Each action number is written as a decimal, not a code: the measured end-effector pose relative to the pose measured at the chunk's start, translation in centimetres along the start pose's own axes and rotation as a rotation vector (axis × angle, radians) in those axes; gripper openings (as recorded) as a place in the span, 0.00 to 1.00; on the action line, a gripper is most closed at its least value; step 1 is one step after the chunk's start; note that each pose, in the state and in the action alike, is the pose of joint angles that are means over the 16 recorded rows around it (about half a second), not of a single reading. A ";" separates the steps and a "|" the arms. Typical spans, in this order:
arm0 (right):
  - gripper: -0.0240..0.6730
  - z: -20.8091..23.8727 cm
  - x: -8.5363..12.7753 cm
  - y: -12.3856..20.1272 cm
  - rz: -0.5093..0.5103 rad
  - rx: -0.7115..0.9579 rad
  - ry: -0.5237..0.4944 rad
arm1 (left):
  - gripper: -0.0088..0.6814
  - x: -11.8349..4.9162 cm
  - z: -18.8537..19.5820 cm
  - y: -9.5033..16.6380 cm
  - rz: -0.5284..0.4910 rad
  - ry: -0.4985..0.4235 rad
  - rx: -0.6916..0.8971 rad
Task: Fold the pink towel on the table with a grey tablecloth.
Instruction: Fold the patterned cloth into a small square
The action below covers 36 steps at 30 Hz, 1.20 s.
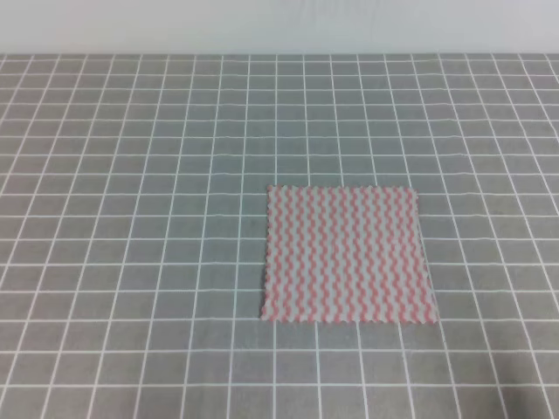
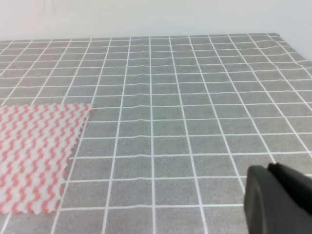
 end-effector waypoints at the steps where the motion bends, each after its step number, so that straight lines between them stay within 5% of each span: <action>1: 0.01 0.0 0.0 0.0 0.000 -0.001 0.000 | 0.01 0.0 0.0 0.0 0.000 0.000 0.000; 36: 0.01 0.0 -0.1 0.3 -0.001 -0.006 0.000 | 0.01 0.1 0.0 -0.2 -0.001 0.005 0.015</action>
Point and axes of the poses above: a point on each arm's last joint axis where the gripper is mounted, z pointing back along that axis away from the gripper, x along the wrist's bending axis when the last joint is at zero, y = z × x, the point moved 10 cm from there along -z, pointing out along that axis toward the gripper, and after that the axes turned 10 degrees about -z, right-handed, at the moved point
